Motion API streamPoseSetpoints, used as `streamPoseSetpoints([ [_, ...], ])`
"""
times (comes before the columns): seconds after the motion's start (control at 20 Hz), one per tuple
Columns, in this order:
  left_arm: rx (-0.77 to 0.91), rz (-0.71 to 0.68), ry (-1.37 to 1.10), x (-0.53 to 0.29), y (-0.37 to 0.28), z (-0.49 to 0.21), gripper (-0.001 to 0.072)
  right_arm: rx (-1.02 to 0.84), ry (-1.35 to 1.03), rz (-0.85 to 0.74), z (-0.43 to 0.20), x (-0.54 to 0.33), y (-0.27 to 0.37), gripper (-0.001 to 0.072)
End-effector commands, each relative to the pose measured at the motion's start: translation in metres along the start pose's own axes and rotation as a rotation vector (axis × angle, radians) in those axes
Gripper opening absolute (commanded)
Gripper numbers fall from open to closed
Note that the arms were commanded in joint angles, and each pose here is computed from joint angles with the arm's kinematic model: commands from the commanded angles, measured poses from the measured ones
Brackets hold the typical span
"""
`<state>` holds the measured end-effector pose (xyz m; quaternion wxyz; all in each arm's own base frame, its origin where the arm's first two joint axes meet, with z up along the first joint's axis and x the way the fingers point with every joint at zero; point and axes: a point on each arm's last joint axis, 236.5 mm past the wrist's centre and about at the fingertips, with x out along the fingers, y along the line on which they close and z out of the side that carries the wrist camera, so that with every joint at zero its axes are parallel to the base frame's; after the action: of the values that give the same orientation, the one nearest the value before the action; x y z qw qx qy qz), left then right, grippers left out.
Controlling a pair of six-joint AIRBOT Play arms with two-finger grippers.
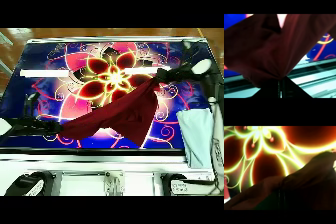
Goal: Fold the shirts.
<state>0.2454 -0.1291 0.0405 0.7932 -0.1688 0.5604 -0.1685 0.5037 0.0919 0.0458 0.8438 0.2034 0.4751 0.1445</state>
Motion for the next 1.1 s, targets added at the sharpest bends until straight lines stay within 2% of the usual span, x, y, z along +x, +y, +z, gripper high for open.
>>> streamPoseSetpoints([
  [0.0, -0.124, -0.111, -0.084, 0.018, -0.014, 0.015, 0.0036, 0.135, 0.164, 0.09, -0.039, 0.045, -0.005, 0.0075],
  [0.05, -0.132, -0.126, -0.11, 0.016, -0.017, 0.021, 0.0036, 0.115, 0.19, 0.092, -0.043, 0.036, -0.007, 0.015],
  [0.1, -0.127, -0.129, -0.121, 0.014, -0.019, 0.025, 0.0036, 0.091, 0.21, 0.099, -0.042, 0.02, -0.01, 0.0456],
  [0.15, -0.122, -0.131, -0.133, 0.011, -0.02, 0.029, 0.0036, 0.057, 0.223, 0.105, -0.04, 0.001, -0.015, 0.0674],
  [0.35, -0.055, -0.129, -0.204, -0.009, -0.025, 0.052, 0.0036, 0.106, 0.206, -0.023, -0.034, -0.102, -0.072, 0.0673],
  [0.45, -0.058, -0.121, -0.237, -0.018, -0.022, 0.063, 0.0036, 0.165, 0.347, -0.092, -0.08, -0.137, -0.103, 0.067],
  [0.5, -0.063, -0.117, -0.248, -0.021, -0.021, 0.066, 0.0036, 0.222, 0.424, -0.124, -0.115, -0.144, -0.116, 0.064],
  [0.6, -0.061, -0.115, -0.255, -0.022, -0.019, 0.068, 0.0036, 0.363, 0.458, -0.083, -0.174, -0.129, -0.117, 0.064],
  [0.7, -0.039, -0.114, -0.251, -0.022, -0.02, 0.067, 0.0037, 0.418, 0.536, -0.007, -0.246, -0.103, -0.098, 0.0641],
  [0.8, -0.039, -0.114, -0.253, -0.022, -0.02, 0.067, 0.0036, 0.47, 0.554, 0.023, -0.293, -0.08, -0.085, 0.0641],
  [1.05, -0.041, -0.118, -0.252, -0.022, -0.021, 0.067, 0.0037, 0.496, 0.494, 0.024, -0.311, -0.032, -0.059, 0.0641],
])
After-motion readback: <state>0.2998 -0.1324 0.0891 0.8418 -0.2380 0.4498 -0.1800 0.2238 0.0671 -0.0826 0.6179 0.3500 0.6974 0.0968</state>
